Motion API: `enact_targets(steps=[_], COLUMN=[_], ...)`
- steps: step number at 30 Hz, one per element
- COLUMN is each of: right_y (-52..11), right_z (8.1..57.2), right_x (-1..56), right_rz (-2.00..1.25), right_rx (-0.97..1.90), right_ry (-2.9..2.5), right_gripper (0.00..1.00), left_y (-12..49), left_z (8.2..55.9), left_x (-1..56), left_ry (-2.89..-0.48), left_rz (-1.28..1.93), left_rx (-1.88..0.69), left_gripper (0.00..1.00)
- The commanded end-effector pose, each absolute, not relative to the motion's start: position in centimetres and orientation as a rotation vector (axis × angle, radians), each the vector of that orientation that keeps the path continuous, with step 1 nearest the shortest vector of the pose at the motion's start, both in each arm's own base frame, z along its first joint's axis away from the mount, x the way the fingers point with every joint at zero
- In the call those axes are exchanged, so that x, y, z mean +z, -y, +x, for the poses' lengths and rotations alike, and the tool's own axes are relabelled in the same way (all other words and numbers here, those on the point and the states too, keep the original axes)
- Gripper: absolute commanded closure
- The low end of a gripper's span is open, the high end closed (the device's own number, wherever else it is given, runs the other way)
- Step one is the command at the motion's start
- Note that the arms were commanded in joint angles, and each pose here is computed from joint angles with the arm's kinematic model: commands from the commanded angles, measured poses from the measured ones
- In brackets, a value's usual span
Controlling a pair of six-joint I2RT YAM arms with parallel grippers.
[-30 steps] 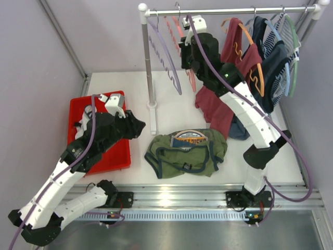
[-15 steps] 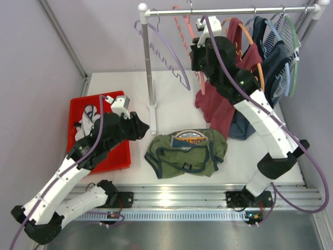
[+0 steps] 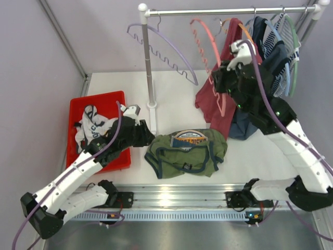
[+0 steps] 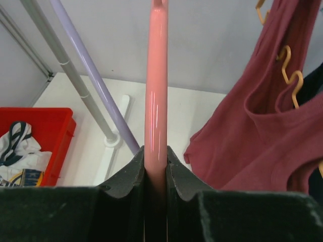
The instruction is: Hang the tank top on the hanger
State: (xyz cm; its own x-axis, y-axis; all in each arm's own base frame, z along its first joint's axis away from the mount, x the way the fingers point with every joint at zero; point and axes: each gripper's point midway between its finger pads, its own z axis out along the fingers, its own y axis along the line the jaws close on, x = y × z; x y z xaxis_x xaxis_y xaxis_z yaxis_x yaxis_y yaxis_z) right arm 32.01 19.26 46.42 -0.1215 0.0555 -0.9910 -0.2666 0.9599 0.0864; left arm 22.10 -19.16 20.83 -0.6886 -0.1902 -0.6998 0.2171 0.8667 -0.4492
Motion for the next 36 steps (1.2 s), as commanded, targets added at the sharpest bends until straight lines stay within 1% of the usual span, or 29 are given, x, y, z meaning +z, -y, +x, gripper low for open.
enact_targets(steps=[1, 2, 3, 4, 5, 6, 7, 9, 10, 11, 15, 20, 26, 30, 34, 36], right_y=[-16.2, -16.1, -16.3, -15.5, -15.2, -15.0, -14.5, -14.2, -13.8, -13.8, -13.6, -13.4, -13.9, -14.5, -14.3, -14.2], right_z=[28.1, 27.2, 26.6, 24.9, 24.2, 23.4, 21.9, 20.4, 18.9, 18.2, 14.7, 10.8, 9.2, 8.2, 7.4, 7.1], right_x=[47.9, 47.1, 44.0, 44.0, 42.9, 40.3, 40.0, 36.6, 36.4, 34.2, 31.7, 30.5, 29.5, 29.1, 29.4, 29.3], right_rz=[-0.061, -0.071, -0.087, -0.093, -0.101, -0.119, -0.131, -0.156, -0.167, -0.175, -0.240, -0.330, -0.423, -0.496, -0.561, -0.602], right_rx=[0.401, 0.428, 0.437, 0.480, 0.487, 0.481, 0.518, 0.530, 0.577, 0.584, 0.686, 0.804, 0.857, 0.895, 0.893, 0.880], right_ry=[-1.605, -1.618, -1.688, -1.678, -1.702, -1.770, -1.768, -1.859, -1.855, -1.916, -1.993, -2.054, -2.092, -2.120, -2.144, -2.169], right_gripper=[1.00, 1.00, 1.00, 1.00, 1.00, 1.00, 1.00, 1.00, 1.00, 1.00, 1.00, 1.00, 1.00, 1.00, 1.00, 1.00], left_y=[19.9, 20.1, 20.7, 20.9, 21.4, 21.5, 21.7, 22.2, 22.1, 22.1, 21.8, 22.1, 22.9, 22.5, 22.5, 22.6], left_z=[22.5, 22.3, 21.6, 21.4, 20.8, 20.5, 20.3, 19.6, 19.4, 19.3, 19.2, 18.9, 18.9, 19.2, 19.7, 20.0], left_x=[20.1, 19.6, 18.9, 18.3, 17.7, 17.3, 16.6, 15.7, 14.8, 14.2, 12.2, 10.7, 10.0, 9.4, 9.3, 9.0], left_ry=[-2.212, -2.220, -2.240, -2.247, -2.252, -2.253, -2.271, -2.282, -2.314, -2.318, -2.342, -2.376, -2.394, -2.393, -2.385, -2.396], left_rz=[-0.057, -0.067, -0.061, -0.066, -0.069, -0.073, -0.069, -0.079, -0.082, -0.101, -0.128, -0.133, -0.107, -0.094, -0.057, -0.034], left_rx=[-0.682, -0.670, -0.673, -0.653, -0.631, -0.611, -0.584, -0.557, -0.524, -0.503, -0.444, -0.398, -0.385, -0.330, -0.289, -0.281], left_gripper=[0.58, 0.58, 0.58, 0.58, 0.58, 0.58, 0.58, 0.59, 0.59, 0.59, 0.58, 0.58, 0.57, 0.57, 0.58, 0.62])
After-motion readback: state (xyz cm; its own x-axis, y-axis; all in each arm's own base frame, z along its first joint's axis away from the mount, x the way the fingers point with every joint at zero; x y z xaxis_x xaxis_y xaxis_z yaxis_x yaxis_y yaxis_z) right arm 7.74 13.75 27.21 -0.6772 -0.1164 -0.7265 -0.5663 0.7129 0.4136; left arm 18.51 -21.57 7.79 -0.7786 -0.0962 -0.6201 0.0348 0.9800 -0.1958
